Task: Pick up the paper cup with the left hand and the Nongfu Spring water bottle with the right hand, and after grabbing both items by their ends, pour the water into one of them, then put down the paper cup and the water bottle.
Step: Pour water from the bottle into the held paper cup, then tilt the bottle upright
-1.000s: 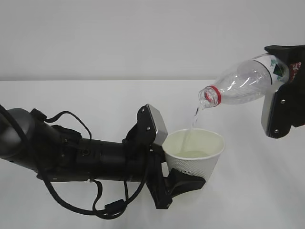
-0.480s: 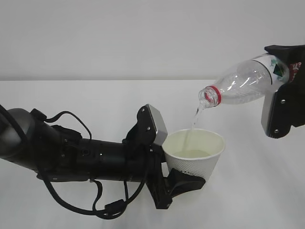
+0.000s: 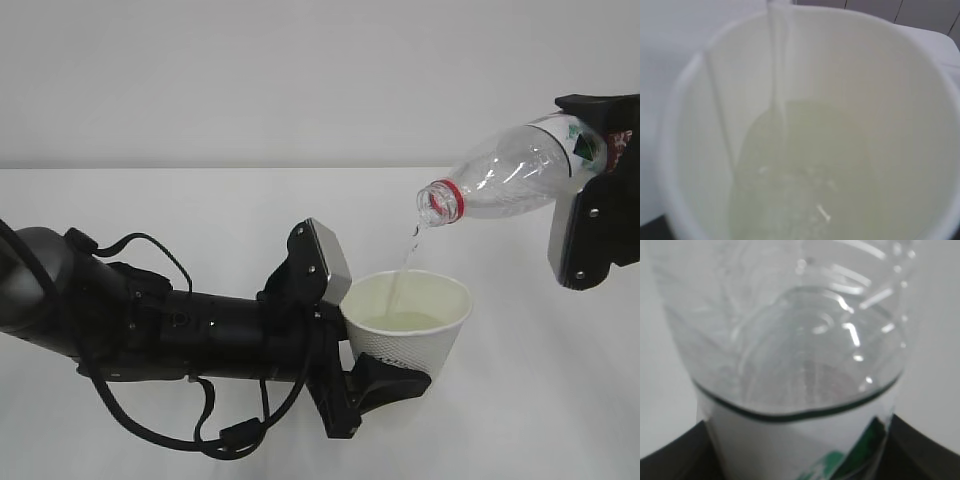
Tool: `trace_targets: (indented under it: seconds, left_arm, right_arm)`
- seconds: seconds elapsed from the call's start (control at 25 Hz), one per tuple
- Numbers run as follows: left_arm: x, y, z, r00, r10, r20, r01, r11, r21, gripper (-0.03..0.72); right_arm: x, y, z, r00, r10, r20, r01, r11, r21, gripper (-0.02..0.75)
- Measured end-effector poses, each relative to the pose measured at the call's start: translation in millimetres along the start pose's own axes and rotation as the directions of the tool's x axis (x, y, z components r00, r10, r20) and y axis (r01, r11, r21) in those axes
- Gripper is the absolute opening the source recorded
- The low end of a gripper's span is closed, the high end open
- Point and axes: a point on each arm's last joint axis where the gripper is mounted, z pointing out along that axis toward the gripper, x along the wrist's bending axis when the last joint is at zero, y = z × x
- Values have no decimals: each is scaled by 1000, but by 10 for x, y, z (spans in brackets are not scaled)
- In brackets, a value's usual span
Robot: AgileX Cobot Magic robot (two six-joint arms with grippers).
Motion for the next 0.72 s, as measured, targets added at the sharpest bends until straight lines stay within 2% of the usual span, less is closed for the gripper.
trace_targets:
  seconds: [0.72]
  left_arm:
    - [1, -1, 0, 1000, 0, -1, 0, 1000, 1, 492]
  right_arm:
    - [0, -2, 0, 1000, 1, 0, -1, 1000, 2, 514]
